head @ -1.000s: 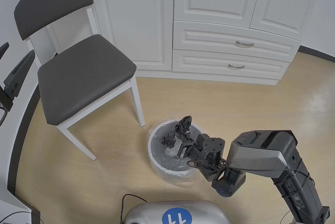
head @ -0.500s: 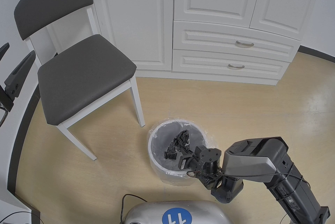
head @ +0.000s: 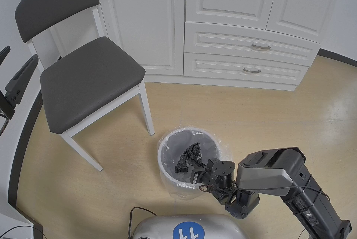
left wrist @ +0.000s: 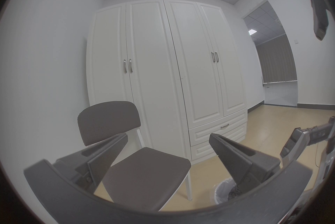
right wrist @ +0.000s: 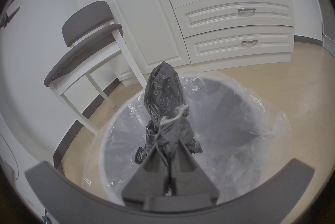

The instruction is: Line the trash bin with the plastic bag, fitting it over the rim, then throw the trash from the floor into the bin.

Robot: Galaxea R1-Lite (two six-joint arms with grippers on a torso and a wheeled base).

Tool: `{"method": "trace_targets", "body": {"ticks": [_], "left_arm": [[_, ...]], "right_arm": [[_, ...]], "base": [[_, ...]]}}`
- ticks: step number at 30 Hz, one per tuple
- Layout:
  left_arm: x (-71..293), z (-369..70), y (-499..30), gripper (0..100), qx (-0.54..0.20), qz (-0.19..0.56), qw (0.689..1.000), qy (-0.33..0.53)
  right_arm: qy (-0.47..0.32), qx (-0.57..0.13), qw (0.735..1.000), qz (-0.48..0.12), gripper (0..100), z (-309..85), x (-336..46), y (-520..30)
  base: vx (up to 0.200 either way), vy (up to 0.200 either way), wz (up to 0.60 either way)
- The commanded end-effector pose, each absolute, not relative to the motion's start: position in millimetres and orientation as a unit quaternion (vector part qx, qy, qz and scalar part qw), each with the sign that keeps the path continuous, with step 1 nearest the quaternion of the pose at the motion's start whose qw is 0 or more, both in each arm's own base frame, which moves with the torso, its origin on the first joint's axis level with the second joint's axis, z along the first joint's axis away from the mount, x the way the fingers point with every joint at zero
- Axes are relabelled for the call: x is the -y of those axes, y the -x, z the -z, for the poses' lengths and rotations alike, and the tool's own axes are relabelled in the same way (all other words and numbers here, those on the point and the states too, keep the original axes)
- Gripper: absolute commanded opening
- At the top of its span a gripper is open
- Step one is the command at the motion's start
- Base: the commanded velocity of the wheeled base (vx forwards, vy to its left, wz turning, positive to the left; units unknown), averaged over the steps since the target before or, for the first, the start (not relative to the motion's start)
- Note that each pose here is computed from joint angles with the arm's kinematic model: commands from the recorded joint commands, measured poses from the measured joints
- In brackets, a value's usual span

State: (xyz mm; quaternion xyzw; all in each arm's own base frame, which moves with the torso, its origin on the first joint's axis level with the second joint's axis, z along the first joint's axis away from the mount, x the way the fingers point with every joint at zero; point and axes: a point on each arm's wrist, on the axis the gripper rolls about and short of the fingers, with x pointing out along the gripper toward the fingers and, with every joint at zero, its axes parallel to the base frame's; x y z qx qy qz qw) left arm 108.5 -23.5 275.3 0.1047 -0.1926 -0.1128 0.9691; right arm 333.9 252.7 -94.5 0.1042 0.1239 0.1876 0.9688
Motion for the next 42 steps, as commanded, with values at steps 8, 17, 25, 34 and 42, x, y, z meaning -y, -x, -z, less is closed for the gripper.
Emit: {"method": "trace_targets", "body": {"ticks": [8,17,25,34,42], "left_arm": [[24,-276,-109,100,0.193,0.113,0.969,-0.105],[24,-274,-110,100,0.189,0.114,0.97,-0.105],[25,-270,-111,100,0.179,0.118,0.971,-0.108],[29,-253,-111,100,0.131,0.136,0.973,-0.136],[16,-230,-97,100,0.101,0.092,0.981,-0.137]], "right_arm": [[-0.107,-0.118,0.969,-0.189,100,94,-253,-334],[-0.108,-0.115,0.966,-0.203,100,69,-256,-320],[-0.031,-0.079,0.976,-0.2,100,29,-243,-314],[0.23,-0.058,0.966,-0.105,100,-46,-143,-280],[0.158,-0.035,0.987,-0.013,100,-99,-58,-247]], "base": [[0.0,0.0,0.0],[0.0,0.0,0.0],[0.0,0.0,0.0],[0.0,0.0,0.0],[0.0,0.0,0.0]]}}
